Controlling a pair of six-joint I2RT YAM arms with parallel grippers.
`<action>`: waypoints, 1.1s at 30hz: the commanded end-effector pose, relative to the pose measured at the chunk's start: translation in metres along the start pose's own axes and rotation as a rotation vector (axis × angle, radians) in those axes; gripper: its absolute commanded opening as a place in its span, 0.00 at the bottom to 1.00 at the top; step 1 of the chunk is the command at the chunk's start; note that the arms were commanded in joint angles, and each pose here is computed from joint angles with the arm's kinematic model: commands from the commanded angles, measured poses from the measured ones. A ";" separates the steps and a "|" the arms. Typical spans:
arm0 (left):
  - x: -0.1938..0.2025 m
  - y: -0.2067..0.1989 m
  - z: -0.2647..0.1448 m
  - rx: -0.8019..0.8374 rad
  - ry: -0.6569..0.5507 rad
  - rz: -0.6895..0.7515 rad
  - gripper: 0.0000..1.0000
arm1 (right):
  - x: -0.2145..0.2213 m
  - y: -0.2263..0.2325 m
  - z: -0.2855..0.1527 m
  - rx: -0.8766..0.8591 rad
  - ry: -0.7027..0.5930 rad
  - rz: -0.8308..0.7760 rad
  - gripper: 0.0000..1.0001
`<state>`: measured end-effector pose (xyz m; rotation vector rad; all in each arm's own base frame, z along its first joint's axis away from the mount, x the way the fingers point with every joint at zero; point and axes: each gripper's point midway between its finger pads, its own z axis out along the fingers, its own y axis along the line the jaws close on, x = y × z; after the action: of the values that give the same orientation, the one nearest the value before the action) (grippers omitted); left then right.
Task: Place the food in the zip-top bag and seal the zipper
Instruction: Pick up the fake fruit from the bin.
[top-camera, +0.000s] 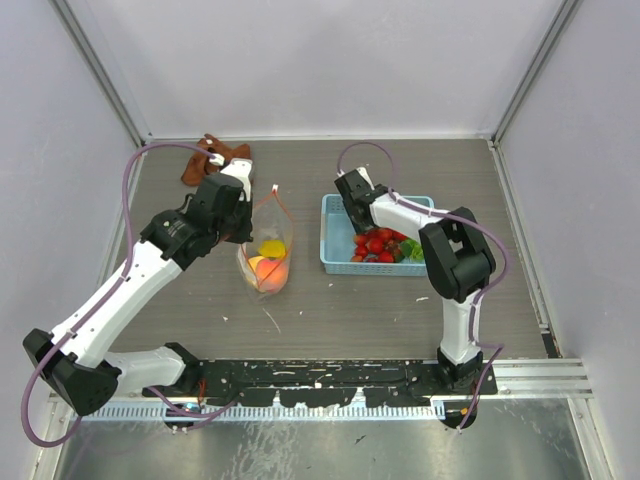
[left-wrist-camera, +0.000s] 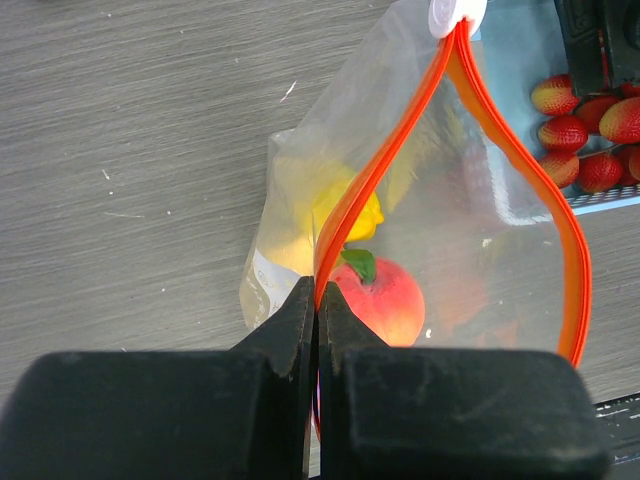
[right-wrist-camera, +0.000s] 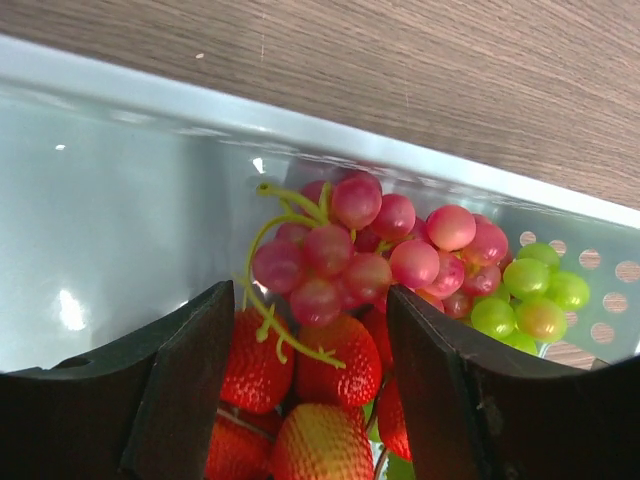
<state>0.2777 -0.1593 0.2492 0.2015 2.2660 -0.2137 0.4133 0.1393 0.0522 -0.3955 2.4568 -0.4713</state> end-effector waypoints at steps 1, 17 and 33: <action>-0.020 -0.003 -0.008 0.019 -0.061 -0.016 0.00 | -0.022 -0.010 0.007 0.078 -0.055 0.027 0.67; -0.020 -0.004 -0.009 0.026 -0.063 -0.015 0.00 | -0.032 -0.018 -0.009 0.079 -0.098 0.082 0.14; -0.020 -0.005 -0.010 0.032 -0.064 -0.016 0.00 | -0.065 -0.043 -0.087 -0.038 -0.246 0.222 0.00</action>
<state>0.2776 -0.1595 0.2492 0.2026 2.2662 -0.2147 0.4220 0.1430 0.1253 -0.2509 2.3126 -0.3688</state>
